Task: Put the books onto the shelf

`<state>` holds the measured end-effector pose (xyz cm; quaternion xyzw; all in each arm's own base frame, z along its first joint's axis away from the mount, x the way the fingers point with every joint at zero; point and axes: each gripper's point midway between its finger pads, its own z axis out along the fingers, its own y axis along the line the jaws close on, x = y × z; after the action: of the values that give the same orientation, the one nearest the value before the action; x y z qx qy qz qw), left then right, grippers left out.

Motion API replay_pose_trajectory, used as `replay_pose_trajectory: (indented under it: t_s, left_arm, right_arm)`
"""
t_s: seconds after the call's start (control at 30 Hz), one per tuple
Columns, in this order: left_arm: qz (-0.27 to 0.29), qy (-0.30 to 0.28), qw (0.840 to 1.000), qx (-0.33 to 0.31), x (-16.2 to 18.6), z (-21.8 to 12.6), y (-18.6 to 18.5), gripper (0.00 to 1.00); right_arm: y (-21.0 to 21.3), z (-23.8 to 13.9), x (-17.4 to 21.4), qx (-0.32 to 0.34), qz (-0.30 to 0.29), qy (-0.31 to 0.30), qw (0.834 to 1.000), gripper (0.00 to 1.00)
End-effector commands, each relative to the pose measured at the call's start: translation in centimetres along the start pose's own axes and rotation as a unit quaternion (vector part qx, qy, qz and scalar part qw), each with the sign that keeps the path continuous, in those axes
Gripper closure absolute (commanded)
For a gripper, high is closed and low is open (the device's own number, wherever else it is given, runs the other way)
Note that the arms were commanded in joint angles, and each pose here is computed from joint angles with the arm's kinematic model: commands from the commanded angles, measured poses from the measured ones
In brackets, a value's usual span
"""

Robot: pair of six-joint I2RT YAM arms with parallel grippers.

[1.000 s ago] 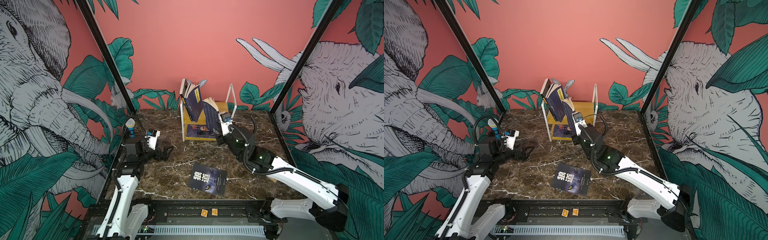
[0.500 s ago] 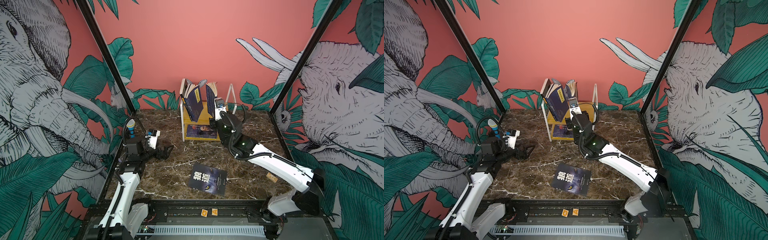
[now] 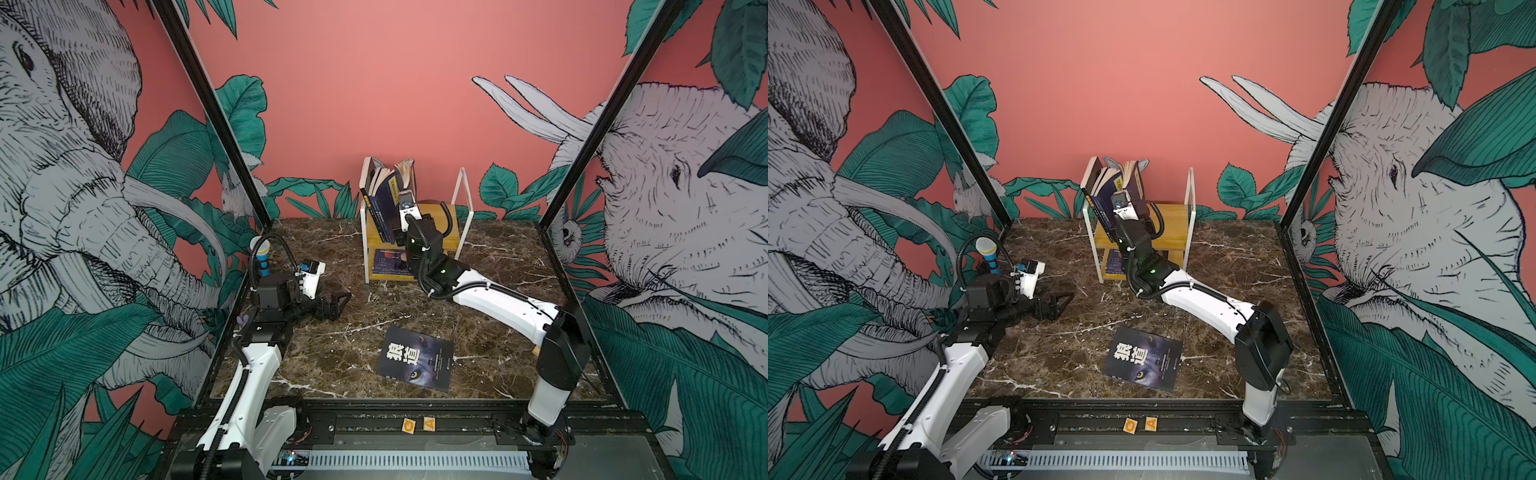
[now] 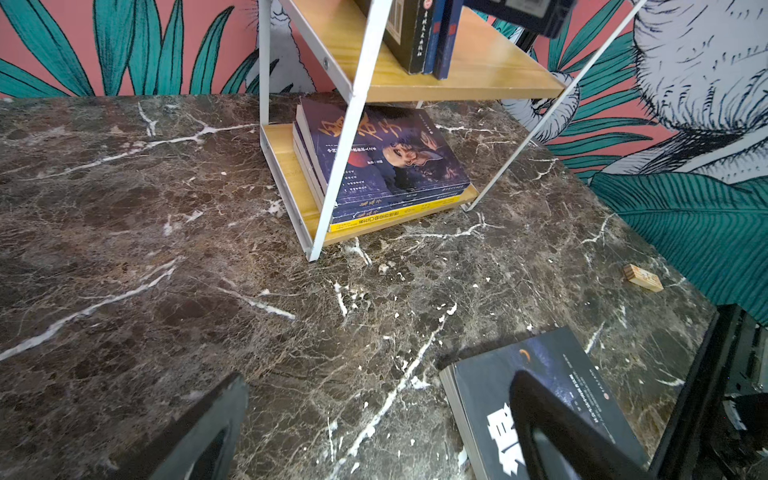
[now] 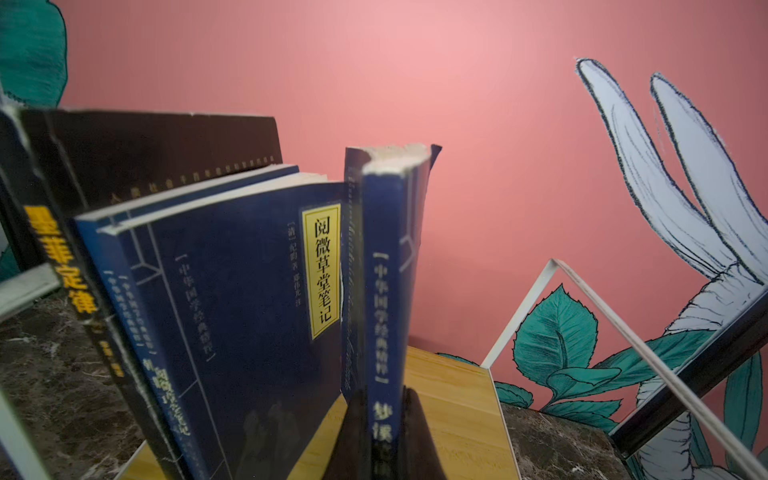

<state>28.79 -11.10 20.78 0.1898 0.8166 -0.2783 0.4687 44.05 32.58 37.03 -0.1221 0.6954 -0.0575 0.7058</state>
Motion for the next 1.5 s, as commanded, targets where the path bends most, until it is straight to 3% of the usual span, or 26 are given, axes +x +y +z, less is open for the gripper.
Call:
replay_pose_trajectory:
  t_s: [0.0,0.4,0.87,1.47]
  left_arm:
    - [0.013,0.006,1.0,0.019,0.6,0.2,-0.8,0.01]
    - [0.008,0.008,1.0,0.022,0.2,0.4,-0.9,0.01]
    - [0.011,0.009,0.999,0.032,0.4,0.4,-1.2,0.01]
    - [0.022,0.011,0.999,0.029,0.6,0.4,-1.2,0.01]
  right_arm:
    - [-1.6,0.4,-3.4,0.036,0.039,-0.051,0.997,1.0]
    - [0.0,2.9,-0.1,0.002,0.084,-0.034,0.996,1.0]
    - [1.9,2.7,2.0,-0.058,0.166,-0.009,0.984,1.0]
    - [3.6,1.9,3.9,-0.089,0.168,0.015,0.982,1.0]
